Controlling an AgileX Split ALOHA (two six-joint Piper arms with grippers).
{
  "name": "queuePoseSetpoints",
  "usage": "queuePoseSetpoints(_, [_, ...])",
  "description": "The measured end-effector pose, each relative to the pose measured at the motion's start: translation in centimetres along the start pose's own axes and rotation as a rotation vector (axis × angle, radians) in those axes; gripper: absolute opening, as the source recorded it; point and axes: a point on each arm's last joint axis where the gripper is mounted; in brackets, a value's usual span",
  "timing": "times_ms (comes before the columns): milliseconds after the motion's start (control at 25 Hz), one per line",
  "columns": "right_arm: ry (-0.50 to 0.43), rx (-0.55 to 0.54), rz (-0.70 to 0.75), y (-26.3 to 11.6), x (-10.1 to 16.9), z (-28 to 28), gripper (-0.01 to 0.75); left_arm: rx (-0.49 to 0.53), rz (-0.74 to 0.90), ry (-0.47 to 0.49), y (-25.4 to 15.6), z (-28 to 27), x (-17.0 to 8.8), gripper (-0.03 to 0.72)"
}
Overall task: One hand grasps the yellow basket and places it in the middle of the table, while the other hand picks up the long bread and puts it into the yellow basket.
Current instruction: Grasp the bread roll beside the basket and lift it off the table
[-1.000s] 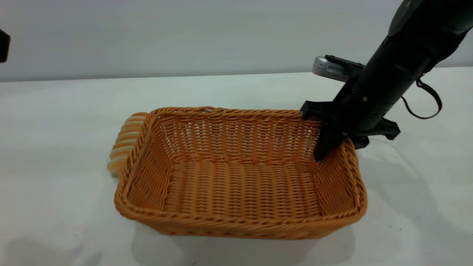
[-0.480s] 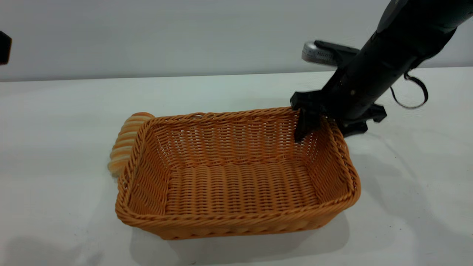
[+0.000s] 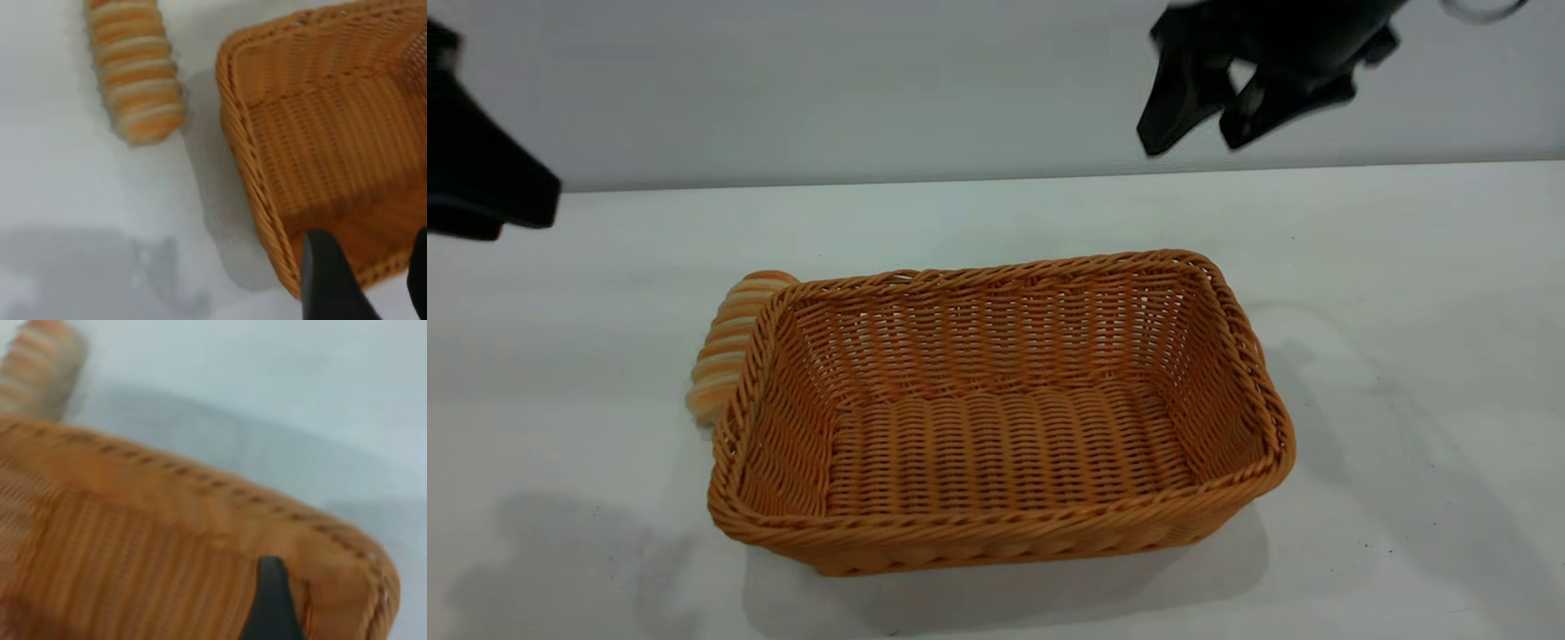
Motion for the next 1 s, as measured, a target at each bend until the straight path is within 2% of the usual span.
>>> queuePoseSetpoints(240, [0.103, 0.062, -0.077, 0.5, 2.0, -5.0, 0.589, 0.048, -0.03, 0.029, 2.7, 3.6, 0.3, 0.365])
queuePoseSetpoints(440, [0.127, 0.102, -0.162, 0.5, 3.2, -9.1, 0.589, 0.116, -0.055, 0.059, 4.3, 7.6, 1.1, 0.365])
queuePoseSetpoints(600, [0.119, 0.071, -0.221, 0.7, 4.4, -13.5, 0.589, 0.152, -0.069, 0.081, 5.2, 10.6, 1.9, 0.365])
queuePoseSetpoints(1000, [0.104, -0.056, -0.313, -0.6, 7.9, -24.0, 0.589, 0.152, -0.037, 0.117, 6.8, 15.6, 3.3, 0.365])
Point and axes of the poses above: a point on each arm's last joint axis where the gripper is mounted, z pointing out along that axis toward the gripper, x along the wrist's bending axis when the last joint is at zero, y = z × x, and after that the axes turned 14 degrees about -z, right-handed
